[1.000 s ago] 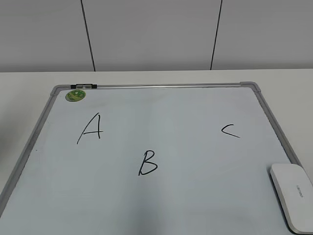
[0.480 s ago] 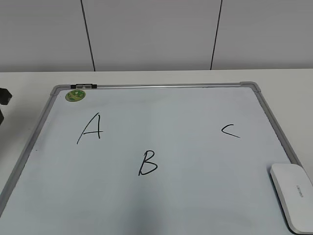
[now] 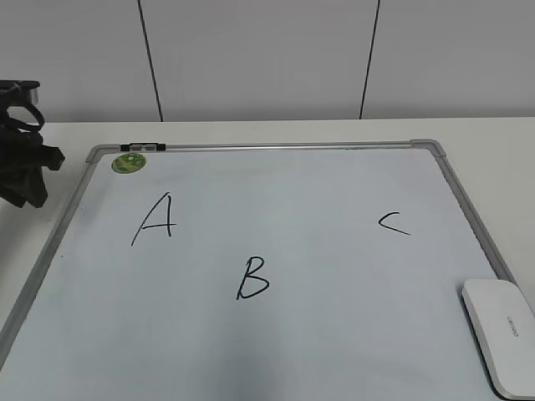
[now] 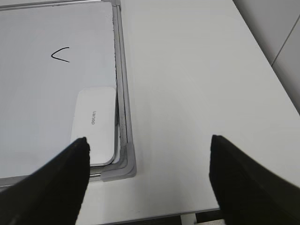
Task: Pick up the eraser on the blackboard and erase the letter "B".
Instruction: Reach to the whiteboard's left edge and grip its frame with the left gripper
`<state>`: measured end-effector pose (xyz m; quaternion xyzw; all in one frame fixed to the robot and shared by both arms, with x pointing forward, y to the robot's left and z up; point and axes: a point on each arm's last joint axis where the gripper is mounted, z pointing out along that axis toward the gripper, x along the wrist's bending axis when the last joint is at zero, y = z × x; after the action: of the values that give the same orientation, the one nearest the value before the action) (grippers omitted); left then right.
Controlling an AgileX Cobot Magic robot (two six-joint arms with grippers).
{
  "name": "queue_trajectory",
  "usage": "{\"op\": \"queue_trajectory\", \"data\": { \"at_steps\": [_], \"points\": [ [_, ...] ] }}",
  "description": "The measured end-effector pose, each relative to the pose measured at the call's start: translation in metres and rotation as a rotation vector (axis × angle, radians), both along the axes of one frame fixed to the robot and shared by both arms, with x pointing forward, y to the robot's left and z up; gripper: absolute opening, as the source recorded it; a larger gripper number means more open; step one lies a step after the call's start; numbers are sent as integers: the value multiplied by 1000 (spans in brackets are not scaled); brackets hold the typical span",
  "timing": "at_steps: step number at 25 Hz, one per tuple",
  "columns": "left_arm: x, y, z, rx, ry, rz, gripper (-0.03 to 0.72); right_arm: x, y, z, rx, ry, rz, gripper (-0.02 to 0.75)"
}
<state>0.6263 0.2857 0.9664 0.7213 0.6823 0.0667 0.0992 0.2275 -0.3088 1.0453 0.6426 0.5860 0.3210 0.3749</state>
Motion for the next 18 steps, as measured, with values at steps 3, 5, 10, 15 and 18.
{"op": "queue_trajectory", "data": {
  "at_steps": [3, 5, 10, 15, 18],
  "points": [
    [12, -2, -11, -14, 18, 7, 207, 0, 0, 0, 0, 0, 0, 590],
    [19, -2, -21, -19, 54, 8, 207, 0, 0, 0, 0, 0, 0, 590],
    [30, -3, -42, -19, 123, 6, 207, 0, 0, 0, 0, 0, 0, 590],
    [35, -3, -55, -19, 151, 9, 207, 0, 0, 0, 0, 0, 0, 590],
    [35, -3, -61, -18, 168, 12, 207, 0, 0, 0, 0, 0, 0, 590]
  ]
}}
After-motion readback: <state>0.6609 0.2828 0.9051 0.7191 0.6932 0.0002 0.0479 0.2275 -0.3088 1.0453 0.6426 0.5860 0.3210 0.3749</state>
